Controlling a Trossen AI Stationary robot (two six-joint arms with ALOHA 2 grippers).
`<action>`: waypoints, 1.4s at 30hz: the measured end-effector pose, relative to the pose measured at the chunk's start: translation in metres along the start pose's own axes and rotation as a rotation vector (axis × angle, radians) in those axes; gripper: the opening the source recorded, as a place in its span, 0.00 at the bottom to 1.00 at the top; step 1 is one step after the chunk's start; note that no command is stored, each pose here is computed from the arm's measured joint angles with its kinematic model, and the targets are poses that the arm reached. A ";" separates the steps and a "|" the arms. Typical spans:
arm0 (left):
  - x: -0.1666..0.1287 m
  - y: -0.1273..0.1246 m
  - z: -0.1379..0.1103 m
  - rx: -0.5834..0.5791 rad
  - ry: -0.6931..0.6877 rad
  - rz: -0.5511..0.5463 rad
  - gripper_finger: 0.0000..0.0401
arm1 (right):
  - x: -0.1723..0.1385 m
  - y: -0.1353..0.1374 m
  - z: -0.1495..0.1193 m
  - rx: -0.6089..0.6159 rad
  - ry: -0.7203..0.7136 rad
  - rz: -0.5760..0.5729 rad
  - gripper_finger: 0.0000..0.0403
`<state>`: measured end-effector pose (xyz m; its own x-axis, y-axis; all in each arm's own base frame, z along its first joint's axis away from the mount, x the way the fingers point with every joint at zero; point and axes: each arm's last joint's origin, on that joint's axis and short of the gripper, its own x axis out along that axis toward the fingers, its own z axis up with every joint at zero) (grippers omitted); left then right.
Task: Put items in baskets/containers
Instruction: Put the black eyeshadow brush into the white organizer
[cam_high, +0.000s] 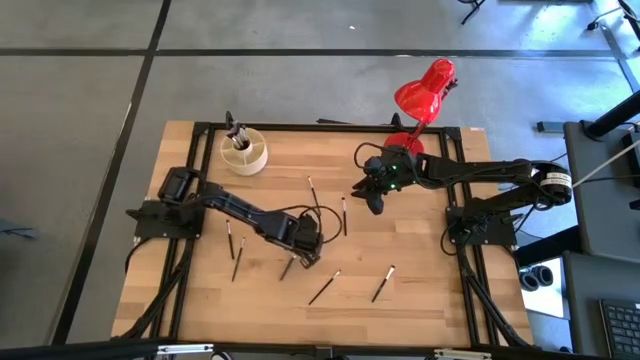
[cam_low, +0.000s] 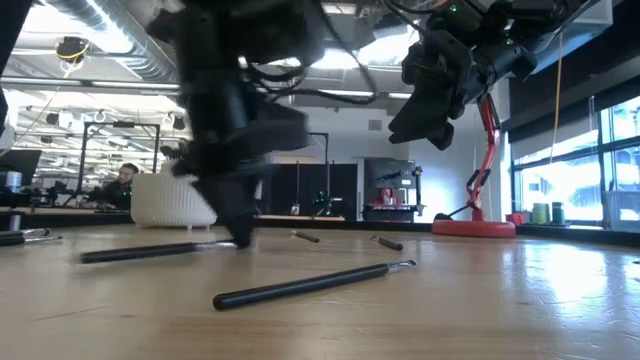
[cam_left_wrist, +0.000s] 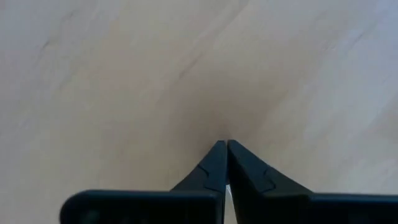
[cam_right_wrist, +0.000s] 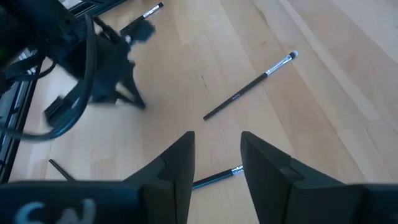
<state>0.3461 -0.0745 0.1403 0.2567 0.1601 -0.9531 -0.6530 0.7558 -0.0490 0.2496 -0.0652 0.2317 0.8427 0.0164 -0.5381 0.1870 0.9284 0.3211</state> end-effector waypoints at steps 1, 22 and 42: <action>-0.004 0.006 0.000 0.012 -0.010 0.049 0.01 | 0.000 0.000 0.000 0.000 -0.001 0.000 0.32; -0.153 0.165 0.040 -0.398 -0.974 0.944 0.01 | 0.000 -0.002 0.001 0.007 -0.025 -0.067 0.32; -0.108 0.246 0.082 -0.622 -0.799 1.261 0.02 | 0.000 -0.002 0.001 -0.051 -0.025 -0.067 0.32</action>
<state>0.2164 0.1463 0.2556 -0.4827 0.8704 -0.0971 -0.8462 -0.4350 0.3076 0.2501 -0.0674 0.2321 0.8416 -0.0546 -0.5373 0.2175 0.9449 0.2447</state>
